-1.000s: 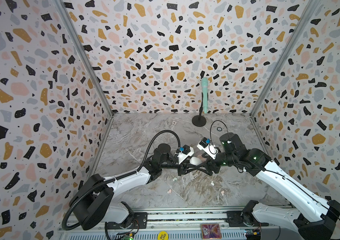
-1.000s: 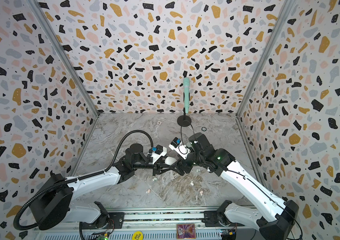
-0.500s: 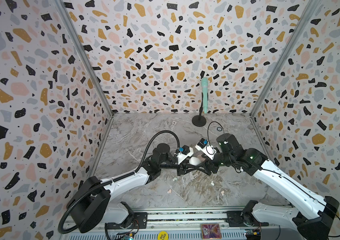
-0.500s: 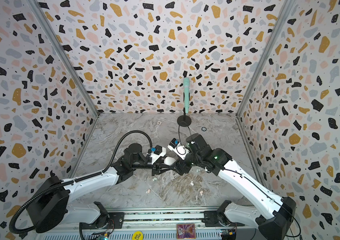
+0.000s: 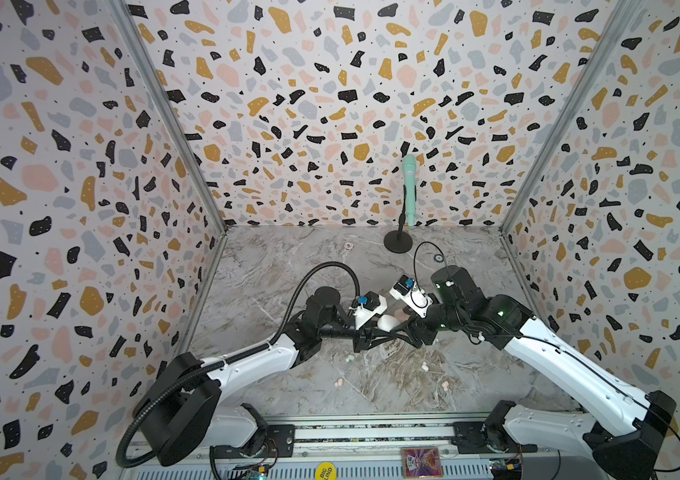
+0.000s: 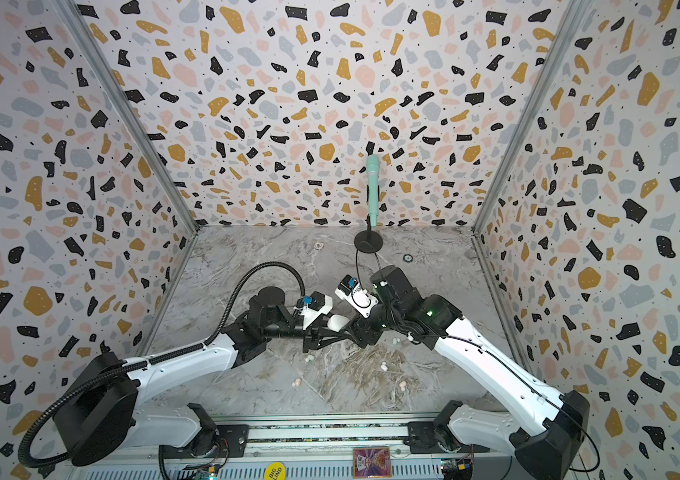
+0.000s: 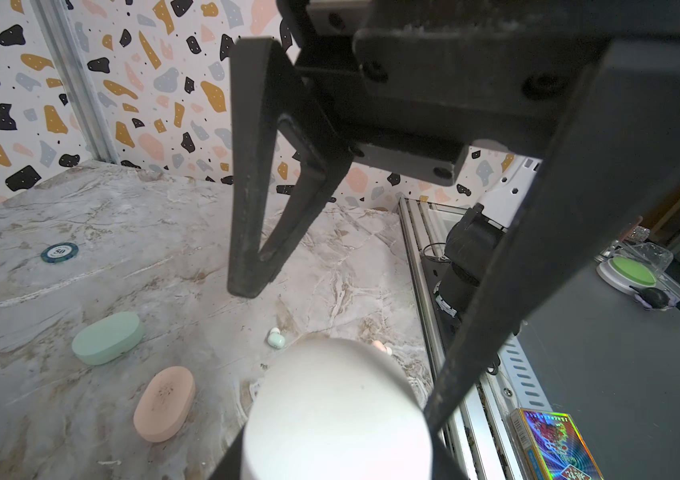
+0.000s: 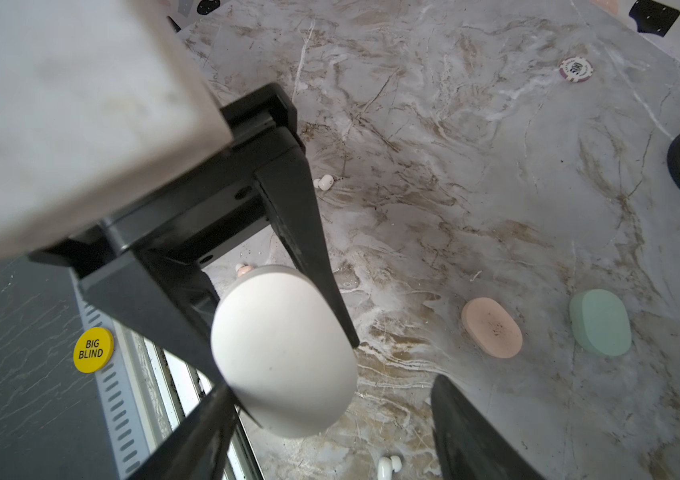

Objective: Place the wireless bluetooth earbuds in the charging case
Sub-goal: 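Push the white case lid open with the right gripper while the left gripper holds it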

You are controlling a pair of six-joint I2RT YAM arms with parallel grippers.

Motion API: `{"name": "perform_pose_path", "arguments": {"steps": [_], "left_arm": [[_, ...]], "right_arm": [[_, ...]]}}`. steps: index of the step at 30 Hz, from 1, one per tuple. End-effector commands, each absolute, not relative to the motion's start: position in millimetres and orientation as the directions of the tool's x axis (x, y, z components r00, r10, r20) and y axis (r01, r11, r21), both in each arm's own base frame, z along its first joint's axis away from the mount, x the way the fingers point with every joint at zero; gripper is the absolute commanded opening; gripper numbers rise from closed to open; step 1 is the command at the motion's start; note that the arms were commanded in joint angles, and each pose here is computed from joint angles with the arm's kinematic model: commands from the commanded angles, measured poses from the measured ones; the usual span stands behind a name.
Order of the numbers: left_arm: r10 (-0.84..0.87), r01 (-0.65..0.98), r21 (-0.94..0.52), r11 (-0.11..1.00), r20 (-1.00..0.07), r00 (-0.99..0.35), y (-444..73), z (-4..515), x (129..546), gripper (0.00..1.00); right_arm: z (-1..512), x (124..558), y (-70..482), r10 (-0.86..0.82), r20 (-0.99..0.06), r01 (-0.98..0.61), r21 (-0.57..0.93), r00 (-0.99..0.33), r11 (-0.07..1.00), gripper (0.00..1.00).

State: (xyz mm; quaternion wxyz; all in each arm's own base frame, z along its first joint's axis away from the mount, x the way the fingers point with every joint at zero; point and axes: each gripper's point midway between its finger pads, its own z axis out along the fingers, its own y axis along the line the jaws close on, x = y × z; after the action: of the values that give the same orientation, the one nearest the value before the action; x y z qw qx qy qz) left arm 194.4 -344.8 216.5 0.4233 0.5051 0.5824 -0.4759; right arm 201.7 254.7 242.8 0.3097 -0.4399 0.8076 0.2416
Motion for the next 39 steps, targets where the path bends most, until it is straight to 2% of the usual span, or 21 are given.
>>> {"name": "perform_pose_path", "arguments": {"steps": [1,18,26,33,39], "left_arm": [[0.124,0.998,-0.050,-0.035,-0.991,-0.045,-348.1,247.7,182.9,0.16],[0.123,0.998,-0.049,-0.042,-0.991,-0.044,-347.7,248.2,181.1,0.15],[0.107,0.996,-0.086,-0.011,-0.991,-0.085,-348.4,241.9,187.0,0.15],[0.060,0.987,-0.157,0.017,-0.986,-0.157,-350.9,238.1,193.5,0.15],[0.022,0.979,-0.189,0.079,-0.981,-0.192,-344.8,232.0,198.5,0.14]], "right_arm": [[263.1,225.1,248.2,-0.518,-0.749,-0.816,0.051,-0.412,0.576,0.74],[281.2,245.0,233.0,-0.458,-0.776,-0.757,0.038,-0.434,0.653,0.75],[288.9,236.2,235.7,-0.449,-0.778,-0.776,0.078,-0.440,0.626,0.83],[300.2,229.4,228.5,-0.395,-0.777,-0.768,0.170,-0.490,0.618,0.89],[303.0,226.7,203.1,-0.278,-0.728,-0.667,0.317,-0.627,0.674,0.94]]}}
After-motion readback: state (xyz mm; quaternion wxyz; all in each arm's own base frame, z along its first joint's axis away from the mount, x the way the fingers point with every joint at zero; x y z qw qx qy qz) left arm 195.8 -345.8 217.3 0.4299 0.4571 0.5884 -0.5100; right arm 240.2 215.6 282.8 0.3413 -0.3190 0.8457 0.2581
